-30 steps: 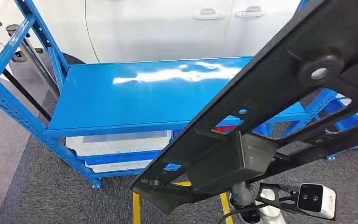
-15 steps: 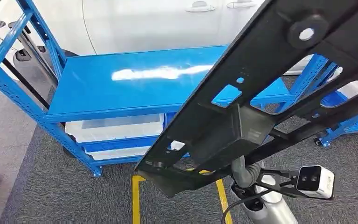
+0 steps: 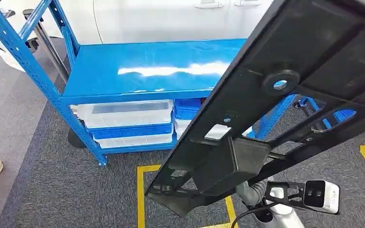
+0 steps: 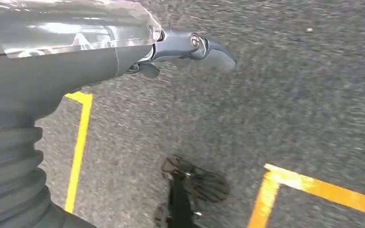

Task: Take the parts from the cabinet and place them on the table.

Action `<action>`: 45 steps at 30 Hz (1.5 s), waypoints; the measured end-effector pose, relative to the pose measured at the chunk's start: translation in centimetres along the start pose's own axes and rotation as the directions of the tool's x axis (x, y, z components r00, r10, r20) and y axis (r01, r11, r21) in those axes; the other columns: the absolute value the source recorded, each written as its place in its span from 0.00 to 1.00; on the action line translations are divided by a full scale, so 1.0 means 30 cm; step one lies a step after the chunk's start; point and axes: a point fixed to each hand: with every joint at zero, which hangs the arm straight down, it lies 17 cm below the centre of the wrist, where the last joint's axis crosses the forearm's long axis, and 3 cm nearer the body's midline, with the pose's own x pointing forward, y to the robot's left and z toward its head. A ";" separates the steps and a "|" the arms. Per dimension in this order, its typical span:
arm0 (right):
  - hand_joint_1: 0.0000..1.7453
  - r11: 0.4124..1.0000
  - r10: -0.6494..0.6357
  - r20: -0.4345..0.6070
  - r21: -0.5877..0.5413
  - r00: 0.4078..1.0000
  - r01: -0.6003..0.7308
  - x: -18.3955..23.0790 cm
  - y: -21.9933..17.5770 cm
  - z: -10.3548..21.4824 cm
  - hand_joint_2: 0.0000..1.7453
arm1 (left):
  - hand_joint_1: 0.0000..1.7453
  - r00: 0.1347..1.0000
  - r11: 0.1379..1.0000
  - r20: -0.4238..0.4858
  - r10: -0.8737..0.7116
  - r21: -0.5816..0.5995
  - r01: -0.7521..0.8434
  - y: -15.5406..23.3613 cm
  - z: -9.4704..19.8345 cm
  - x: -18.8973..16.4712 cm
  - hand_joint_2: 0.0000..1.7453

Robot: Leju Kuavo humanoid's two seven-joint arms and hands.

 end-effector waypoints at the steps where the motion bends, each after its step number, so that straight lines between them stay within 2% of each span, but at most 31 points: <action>1: 1.00 1.000 0.004 -0.003 -0.002 1.000 -0.004 -0.001 -0.003 0.002 1.00 | 0.00 1.000 1.000 -0.001 0.000 0.001 0.000 -0.001 0.001 -0.003 1.00; 13: 1.00 0.995 0.086 -0.019 -0.044 0.996 -0.087 0.001 -0.039 0.009 1.00 | 0.00 0.999 0.999 0.050 -0.017 -0.027 0.018 -0.015 0.003 0.026 1.00; 28: 1.00 0.991 0.128 -0.042 -0.027 0.991 -0.129 0.006 -0.029 0.027 1.00 | 0.00 0.989 0.998 0.147 -0.036 0.049 0.029 0.053 -0.006 0.097 1.00; 34: 1.00 0.991 0.129 -0.063 -0.022 0.990 -0.130 0.008 -0.025 0.056 1.00 | 0.00 0.988 0.998 0.150 -0.047 0.040 0.042 0.049 -0.006 0.098 1.00; 45: 1.00 0.987 0.162 -0.043 0.002 0.986 -0.162 0.027 -0.007 0.032 1.00 | 0.00 0.990 0.997 0.129 -0.055 0.060 0.047 0.076 -0.013 0.093 1.00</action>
